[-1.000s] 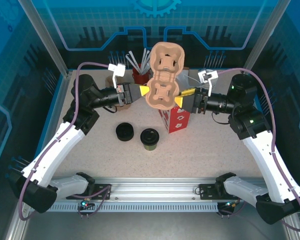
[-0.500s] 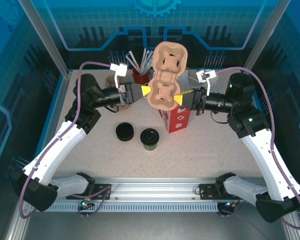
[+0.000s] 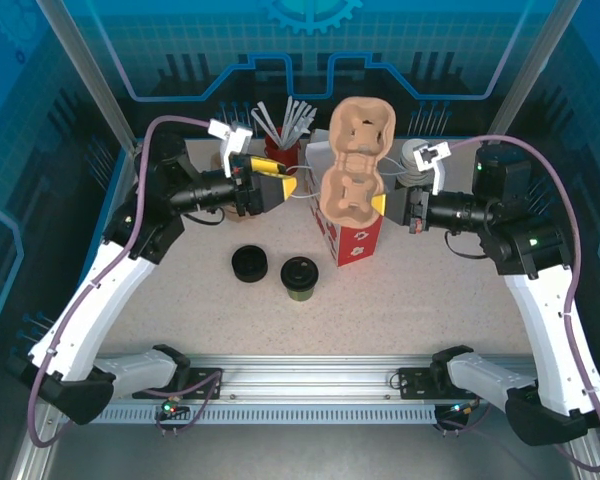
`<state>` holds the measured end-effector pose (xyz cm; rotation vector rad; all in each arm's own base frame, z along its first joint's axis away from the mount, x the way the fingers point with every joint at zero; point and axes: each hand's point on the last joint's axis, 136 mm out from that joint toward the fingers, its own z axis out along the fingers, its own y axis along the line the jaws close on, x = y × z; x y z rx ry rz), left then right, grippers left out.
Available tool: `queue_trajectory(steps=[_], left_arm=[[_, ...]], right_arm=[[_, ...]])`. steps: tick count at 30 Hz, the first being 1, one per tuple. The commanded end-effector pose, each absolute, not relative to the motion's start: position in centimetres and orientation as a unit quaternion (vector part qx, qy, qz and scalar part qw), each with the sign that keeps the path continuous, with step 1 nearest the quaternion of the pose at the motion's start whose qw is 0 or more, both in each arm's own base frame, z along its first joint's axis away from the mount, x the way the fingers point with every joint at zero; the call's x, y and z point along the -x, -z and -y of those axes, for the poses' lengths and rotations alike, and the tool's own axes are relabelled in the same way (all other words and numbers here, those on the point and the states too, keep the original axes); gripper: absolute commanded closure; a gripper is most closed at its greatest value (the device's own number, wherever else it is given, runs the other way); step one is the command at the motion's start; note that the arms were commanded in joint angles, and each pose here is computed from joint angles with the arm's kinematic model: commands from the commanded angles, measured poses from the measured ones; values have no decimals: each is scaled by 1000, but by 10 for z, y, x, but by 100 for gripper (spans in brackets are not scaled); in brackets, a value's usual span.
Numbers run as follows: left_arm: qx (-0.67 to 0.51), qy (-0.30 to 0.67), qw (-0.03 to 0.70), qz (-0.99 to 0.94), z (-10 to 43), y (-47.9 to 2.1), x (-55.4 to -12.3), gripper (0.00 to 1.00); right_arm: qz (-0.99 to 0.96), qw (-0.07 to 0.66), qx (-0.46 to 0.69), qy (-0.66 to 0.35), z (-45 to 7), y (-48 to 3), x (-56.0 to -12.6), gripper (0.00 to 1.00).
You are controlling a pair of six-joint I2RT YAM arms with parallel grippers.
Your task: Pack the takeout coffee
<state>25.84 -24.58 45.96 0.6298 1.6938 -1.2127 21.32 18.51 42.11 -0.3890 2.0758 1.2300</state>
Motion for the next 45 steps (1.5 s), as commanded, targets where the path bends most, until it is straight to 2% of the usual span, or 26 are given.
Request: queue_trajectory(steps=[1,11,23,28,39,45], left_arm=[[-309,435,496,-685,243,-461,-253,34],[-454,332,466,-683,286,-433,-240,36],[-573,252,412,-662,325,-384,-230,38],[-593,220,400,-664,329,-367,-233,39],[-601,211,402,-658,346,-359,-239,50],[-597,215,410,-655,350,-361,-240,49]], right_arm=[[-836,273,130,-458,-178,-398,-193,100],[-858,186,141,-458,-188,-372,-171,100],[-863,152,172,-451,-199,-360,-159,100],[-862,148,176,-452,-200,-359,-157,100],[-861,138,183,-454,-202,-353,-154,100],[-863,132,183,-452,-202,-349,-153,100]])
